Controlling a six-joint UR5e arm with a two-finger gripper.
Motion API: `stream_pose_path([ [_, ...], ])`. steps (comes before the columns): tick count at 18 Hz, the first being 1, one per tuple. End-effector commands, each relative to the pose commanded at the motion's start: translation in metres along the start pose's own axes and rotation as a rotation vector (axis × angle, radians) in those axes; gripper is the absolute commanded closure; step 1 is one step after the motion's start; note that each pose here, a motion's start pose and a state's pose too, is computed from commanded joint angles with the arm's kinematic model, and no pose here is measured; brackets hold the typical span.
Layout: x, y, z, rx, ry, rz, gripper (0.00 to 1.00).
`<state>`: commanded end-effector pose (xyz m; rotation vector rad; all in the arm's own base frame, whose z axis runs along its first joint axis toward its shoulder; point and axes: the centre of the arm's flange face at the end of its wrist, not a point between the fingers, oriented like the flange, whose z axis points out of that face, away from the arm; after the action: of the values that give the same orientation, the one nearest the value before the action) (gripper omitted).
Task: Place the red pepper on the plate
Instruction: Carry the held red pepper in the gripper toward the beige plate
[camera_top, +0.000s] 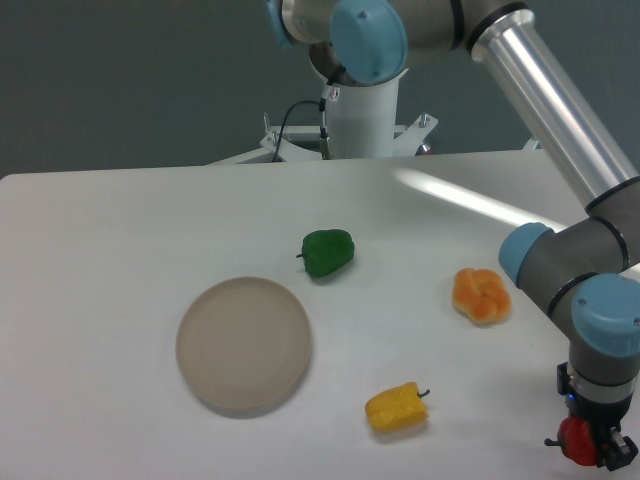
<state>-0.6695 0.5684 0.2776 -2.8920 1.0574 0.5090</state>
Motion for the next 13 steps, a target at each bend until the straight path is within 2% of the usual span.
stream_pose_path([
  [2, 0.0, -0.006, -0.005, 0.014, -0.004, 0.006, 0.63],
  [4, 0.004, -0.033, -0.015, 0.025, 0.002, 0.035, 0.63],
  [5, 0.009, -0.035, -0.019, 0.026, 0.011, 0.037, 0.63],
  [9, 0.036, -0.047, -0.06, 0.058, 0.05, 0.046, 0.63],
  [11, 0.056, -0.069, -0.086, 0.072, 0.082, 0.069, 0.63],
  [13, 0.086, -0.092, -0.117, 0.08, 0.114, 0.046, 0.63],
])
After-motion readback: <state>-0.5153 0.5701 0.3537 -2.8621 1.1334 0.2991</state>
